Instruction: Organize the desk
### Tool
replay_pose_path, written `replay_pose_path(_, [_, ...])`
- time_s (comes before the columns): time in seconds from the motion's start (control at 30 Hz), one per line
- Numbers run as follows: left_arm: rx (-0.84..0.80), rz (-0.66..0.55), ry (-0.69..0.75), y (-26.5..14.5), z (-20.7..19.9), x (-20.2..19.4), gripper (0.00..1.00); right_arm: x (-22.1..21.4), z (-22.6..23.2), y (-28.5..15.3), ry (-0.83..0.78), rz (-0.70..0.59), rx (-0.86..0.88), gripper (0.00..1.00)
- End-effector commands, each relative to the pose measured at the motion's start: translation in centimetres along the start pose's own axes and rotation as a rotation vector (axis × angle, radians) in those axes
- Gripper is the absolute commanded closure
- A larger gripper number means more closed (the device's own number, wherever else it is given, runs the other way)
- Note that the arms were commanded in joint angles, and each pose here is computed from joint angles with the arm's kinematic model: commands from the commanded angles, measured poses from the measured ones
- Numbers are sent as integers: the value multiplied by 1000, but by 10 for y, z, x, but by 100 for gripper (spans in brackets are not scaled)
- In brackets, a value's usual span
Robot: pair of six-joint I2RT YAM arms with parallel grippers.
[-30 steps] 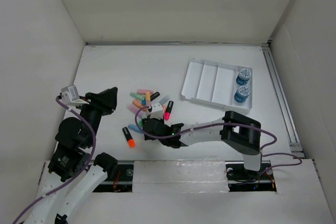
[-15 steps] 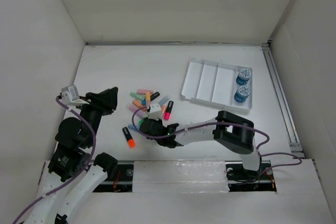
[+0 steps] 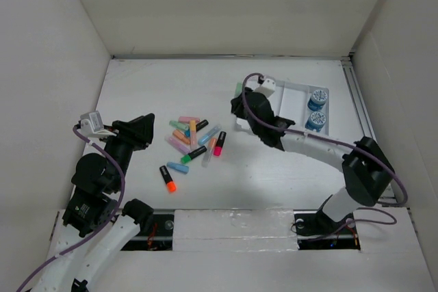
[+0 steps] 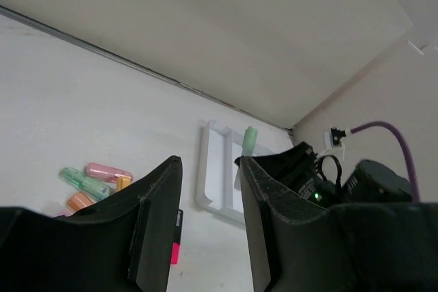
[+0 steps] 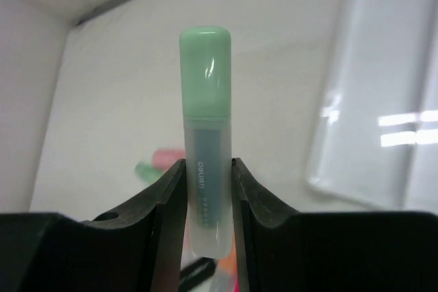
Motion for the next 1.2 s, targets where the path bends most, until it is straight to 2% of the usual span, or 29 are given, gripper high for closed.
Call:
replay_pose_path(0.0, [-38, -54, -5, -1, -5, 11, 64, 13, -27, 35, 52, 19, -47, 82])
replay_pose_path(0.13, [-44, -47, 1, 1, -6, 10, 62, 39, -63, 84, 126, -9, -176, 81])
replay_pose_path(0.33, [-49, -44, 5, 2, -6, 8, 59, 51, -90, 116, 196, -28, -298, 76])
replay_pose_path(0.37, [-51, -45, 4, 2, -7, 9, 58, 53, -94, 118, 203, -35, -305, 72])
replay_pose_path(0.4, [-49, -44, 5, 2, -7, 9, 58, 53, -95, 119, 203, -39, -313, 63])
replay_pose_path(0.57, [-51, -41, 5, 2, -7, 8, 56, 61, -99, 118, 212, -76, -359, 50])
replay_pose_path(0.6, [-53, -42, 5, 2, -7, 8, 56, 63, -98, 116, 211, -77, -353, 43])
replay_pose_path(0.67, [-53, -41, 7, 2, -7, 8, 56, 63, -97, 114, 200, -69, -349, 42])
replay_pose_path(0.7, [-56, -41, 6, 2, -7, 8, 56, 63, -90, 110, 198, -57, -327, 48])
replay_pose_path(0.77, [-54, -40, 7, 2, -7, 8, 56, 51, -72, 103, 155, -22, -248, 67])
replay_pose_path(0.8, [-55, -42, 6, 2, -7, 8, 56, 39, -68, 97, 133, 25, -207, 85])
replay_pose_path(0.87, [-51, -45, 6, 2, -7, 9, 56, 11, -41, 85, 98, 91, -106, 94])
replay_pose_path(0.93, [-49, -45, 4, 1, -6, 9, 56, -13, -23, 78, 74, 148, -60, 95])
replay_pose_path(0.97, [-45, -45, 5, 1, -6, 9, 56, -39, -14, 71, 41, 196, -44, 93])
replay_pose_path(1.0, [-47, -47, 2, 1, -6, 9, 56, -57, 0, 67, 13, 221, -23, 71])
replay_pose_path(1.03, [-48, -49, 2, 1, -6, 10, 56, -57, -1, 67, 11, 223, -27, 71])
replay_pose_path(1.1, [-50, -46, 4, 1, -6, 9, 56, -85, 8, 64, -36, 263, -11, 47])
replay_pose_path(1.17, [-47, -46, 3, 1, -6, 9, 56, -97, 12, 64, -63, 274, -12, 40])
Point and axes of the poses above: each gripper's point midway between its finger pads, its own y axis out along the fingers, its own z axis along the line the jaws close on, x = y × z, the point moved 8 cm from there along -y, back along the fingers, and after that the axes turned 15 degrees about y, right-handed, at the moved point
